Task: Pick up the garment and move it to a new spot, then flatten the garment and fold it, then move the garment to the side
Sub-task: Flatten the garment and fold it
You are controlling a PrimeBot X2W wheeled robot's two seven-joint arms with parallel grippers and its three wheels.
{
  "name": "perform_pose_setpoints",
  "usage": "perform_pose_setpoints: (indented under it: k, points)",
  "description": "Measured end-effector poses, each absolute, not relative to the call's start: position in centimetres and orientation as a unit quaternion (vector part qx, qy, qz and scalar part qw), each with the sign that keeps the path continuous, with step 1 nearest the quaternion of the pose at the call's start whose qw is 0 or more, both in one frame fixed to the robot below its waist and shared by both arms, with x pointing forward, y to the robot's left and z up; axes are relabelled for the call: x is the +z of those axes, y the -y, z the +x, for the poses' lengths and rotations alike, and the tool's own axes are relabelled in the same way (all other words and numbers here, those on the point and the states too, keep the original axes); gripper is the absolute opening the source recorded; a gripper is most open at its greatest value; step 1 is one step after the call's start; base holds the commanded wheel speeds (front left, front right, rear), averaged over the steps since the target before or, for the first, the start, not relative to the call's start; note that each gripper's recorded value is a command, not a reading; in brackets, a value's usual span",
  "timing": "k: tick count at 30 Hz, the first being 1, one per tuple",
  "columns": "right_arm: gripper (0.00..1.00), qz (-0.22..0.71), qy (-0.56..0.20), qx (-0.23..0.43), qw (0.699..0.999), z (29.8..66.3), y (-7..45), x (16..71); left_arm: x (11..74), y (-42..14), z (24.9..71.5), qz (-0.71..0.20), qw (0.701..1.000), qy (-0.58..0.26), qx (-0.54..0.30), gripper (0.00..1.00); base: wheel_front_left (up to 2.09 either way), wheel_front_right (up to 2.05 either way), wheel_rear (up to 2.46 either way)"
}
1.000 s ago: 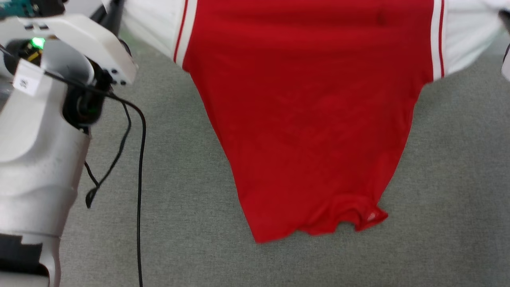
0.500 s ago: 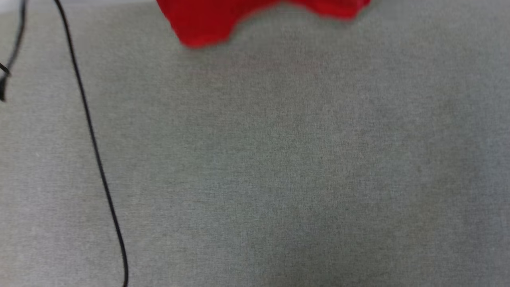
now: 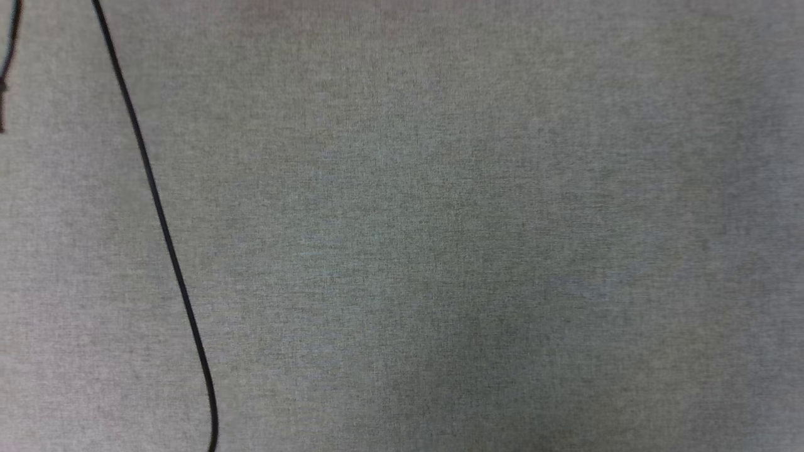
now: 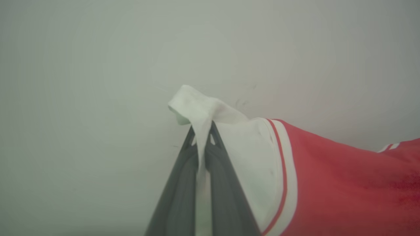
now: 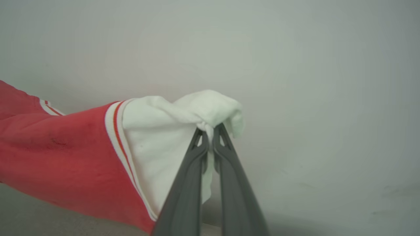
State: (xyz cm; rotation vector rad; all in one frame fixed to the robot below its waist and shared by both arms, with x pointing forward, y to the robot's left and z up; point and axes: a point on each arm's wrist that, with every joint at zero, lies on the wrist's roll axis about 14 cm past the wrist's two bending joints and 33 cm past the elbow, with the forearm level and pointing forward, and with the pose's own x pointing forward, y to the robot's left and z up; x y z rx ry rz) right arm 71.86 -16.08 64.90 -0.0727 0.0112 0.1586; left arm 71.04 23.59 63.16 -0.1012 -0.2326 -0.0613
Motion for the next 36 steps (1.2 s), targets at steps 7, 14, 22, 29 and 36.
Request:
perform_pose_setpoints:
  k: [7,14,22,29,36]
  points:
    - [0.0,-0.007,-0.083,0.107,0.991,72.5,14.0,55.9,54.4,-22.7,70.9,-0.079,0.996,0.024,-0.029,0.0,0.0,0.0,0.0]
    - [0.0,0.025,-0.139,0.12,0.983,68.6,13.7,48.5,49.5,-21.6,67.3,-0.109,0.993,-0.021,-0.038,0.0,0.0,0.0,0.0]
    - [0.0,0.061,-0.182,0.128,0.973,60.0,14.8,43.0,46.4,-21.2,59.8,-0.119,0.99,-0.059,-0.054,0.0,0.0,0.0,0.0]
    - [0.0,0.089,-0.198,0.119,0.969,52.3,16.3,41.8,44.4,-20.4,52.0,-0.119,0.987,-0.086,-0.067,0.0,0.0,0.0,0.0]
    - [0.0,0.124,-0.212,0.096,0.965,44.9,17.4,41.7,44.2,-20.7,45.4,-0.135,0.986,-0.09,-0.041,0.0,0.0,0.0,0.0]
